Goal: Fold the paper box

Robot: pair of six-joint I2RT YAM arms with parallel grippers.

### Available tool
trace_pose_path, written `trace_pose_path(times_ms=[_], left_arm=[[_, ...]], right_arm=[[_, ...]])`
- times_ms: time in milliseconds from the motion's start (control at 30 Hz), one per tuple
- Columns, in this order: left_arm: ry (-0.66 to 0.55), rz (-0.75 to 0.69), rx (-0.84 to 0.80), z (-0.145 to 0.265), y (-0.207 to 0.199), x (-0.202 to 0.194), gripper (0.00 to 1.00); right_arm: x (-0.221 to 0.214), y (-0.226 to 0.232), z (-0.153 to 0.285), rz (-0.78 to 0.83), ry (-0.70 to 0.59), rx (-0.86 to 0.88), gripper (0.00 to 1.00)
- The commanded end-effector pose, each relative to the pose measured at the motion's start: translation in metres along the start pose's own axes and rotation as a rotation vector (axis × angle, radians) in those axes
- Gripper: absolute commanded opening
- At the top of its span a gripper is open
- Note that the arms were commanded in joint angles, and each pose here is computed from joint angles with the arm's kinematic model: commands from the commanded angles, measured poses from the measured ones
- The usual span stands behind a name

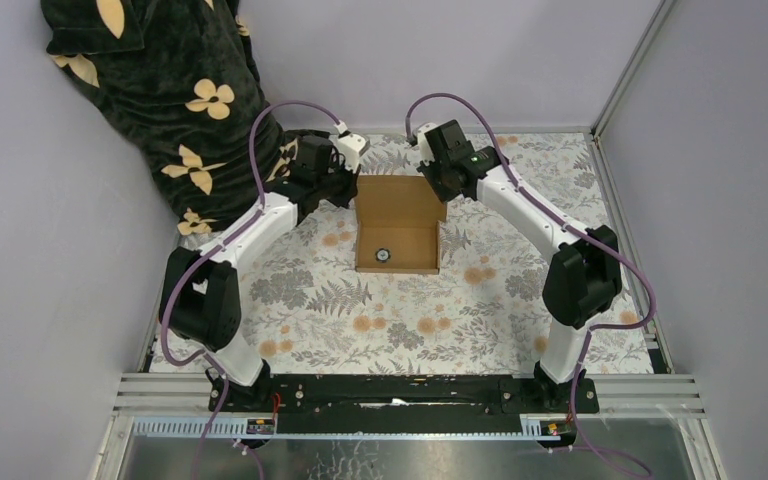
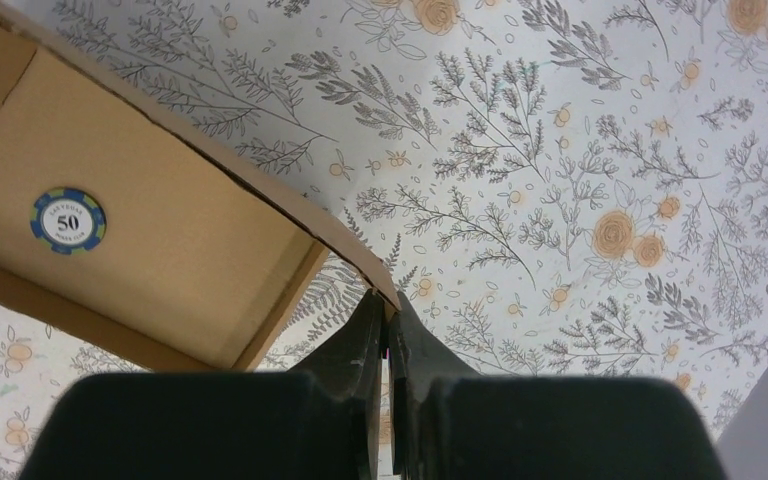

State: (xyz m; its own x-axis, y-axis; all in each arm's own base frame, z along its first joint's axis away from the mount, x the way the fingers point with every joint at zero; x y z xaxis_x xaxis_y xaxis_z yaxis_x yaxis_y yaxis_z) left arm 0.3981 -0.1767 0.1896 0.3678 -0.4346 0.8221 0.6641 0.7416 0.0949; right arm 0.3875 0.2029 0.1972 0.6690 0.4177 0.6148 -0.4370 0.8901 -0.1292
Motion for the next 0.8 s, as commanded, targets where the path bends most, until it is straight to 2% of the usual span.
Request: trace_pose_path(times_ms=[0,767], left_arm=[[-0.113,-0.016,-0.069,0.005,-0.033,0.031,0.07],[-0.098,-0.001,-0.043,0.004,-0.047,0.027,0.06]], right_arm=[[0.028,0.034,0.006,-0.061,-0.141,0.073,0.0],[0.033,0.051,0.012,-0.354,-0.16,0.087,0.0]])
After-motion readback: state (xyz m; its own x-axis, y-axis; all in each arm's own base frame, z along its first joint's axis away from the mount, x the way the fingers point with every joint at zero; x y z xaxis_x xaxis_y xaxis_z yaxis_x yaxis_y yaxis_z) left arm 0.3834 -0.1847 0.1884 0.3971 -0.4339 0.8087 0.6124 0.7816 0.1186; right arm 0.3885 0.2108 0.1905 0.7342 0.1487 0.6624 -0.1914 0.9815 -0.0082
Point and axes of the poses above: each gripper's point midway between its finger pads, its own z axis back along the fingers, its own y axis along the line the jaws close on, x = y × z, the point moved 4 cm from there along z, back along the fingers, and after that the axes turned 9 degrees about -z, right-handed, at the moved point
